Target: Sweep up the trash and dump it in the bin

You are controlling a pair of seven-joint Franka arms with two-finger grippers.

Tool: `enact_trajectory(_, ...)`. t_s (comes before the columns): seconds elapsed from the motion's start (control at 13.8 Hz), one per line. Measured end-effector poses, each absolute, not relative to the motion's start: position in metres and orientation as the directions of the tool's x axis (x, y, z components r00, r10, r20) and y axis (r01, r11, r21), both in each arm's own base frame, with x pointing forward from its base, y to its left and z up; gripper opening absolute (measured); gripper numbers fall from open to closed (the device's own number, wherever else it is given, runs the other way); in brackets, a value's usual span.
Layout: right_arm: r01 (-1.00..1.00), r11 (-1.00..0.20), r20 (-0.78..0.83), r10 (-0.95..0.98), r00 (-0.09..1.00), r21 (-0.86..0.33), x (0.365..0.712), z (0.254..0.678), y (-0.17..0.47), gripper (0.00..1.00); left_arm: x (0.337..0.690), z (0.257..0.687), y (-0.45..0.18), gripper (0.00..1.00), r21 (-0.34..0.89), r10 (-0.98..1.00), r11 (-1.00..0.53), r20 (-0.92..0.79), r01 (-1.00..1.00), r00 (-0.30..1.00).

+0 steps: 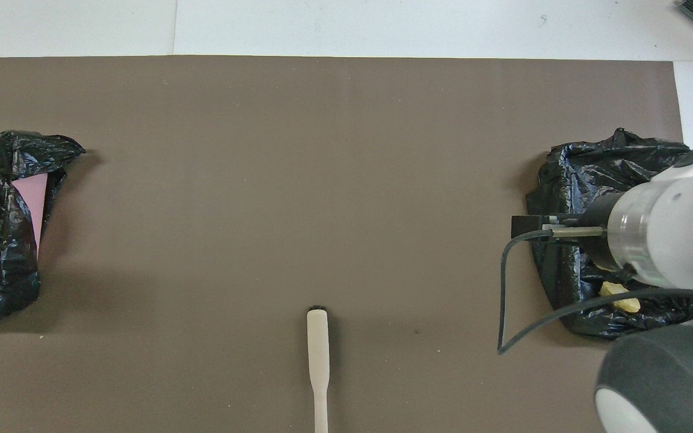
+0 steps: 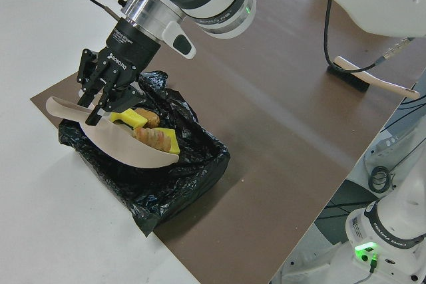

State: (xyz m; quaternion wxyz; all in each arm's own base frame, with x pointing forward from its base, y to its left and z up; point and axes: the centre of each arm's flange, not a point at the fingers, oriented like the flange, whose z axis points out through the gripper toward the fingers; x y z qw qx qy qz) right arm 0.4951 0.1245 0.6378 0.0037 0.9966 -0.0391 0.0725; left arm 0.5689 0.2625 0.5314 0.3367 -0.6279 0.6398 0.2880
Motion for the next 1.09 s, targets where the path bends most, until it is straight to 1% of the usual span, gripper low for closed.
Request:
enact_trajectory(0.22, -0.118, -0.993, 0.083, -0.116, 0.99, 0.027, 0.5, 0.661, 0.104, 1.0, 0.556, 0.559, 0.268, 0.31, -0.073, -0.566, 0.046, -0.824, -0.996, 0.034)
enact_trajectory(0.36, -0.133, -0.99, 0.066, -0.129, 0.989, 0.048, 0.515, 0.67, 0.096, 1.0, 0.551, 0.572, 0.268, 0.31, -0.068, -0.526, 0.06, -0.85, -0.996, 0.027)
enact_trajectory(0.58, -0.157, -0.986, 0.055, -0.154, 0.986, 0.054, 0.536, 0.665, 0.083, 1.0, 0.544, 0.587, 0.265, 0.31, -0.075, -0.503, 0.056, -0.863, -0.996, 0.037)
enact_trajectory(0.8, -0.158, -0.986, 0.055, -0.156, 0.986, 0.052, 0.538, 0.665, 0.083, 1.0, 0.541, 0.591, 0.26, 0.31, -0.071, -0.501, 0.035, -0.865, -0.997, 0.044)
enact_trajectory(0.94, -0.16, -0.986, 0.05, -0.157, 0.986, 0.054, 0.537, 0.666, 0.082, 1.0, 0.54, 0.587, 0.244, 0.31, -0.085, -0.526, -0.041, -0.845, -0.996, 0.094)
enact_trajectory(1.09, -0.163, -0.985, 0.041, -0.161, 0.986, 0.057, 0.536, 0.665, 0.08, 1.0, 0.536, 0.574, 0.226, 0.31, -0.095, -0.627, -0.163, -0.759, -0.982, 0.177)
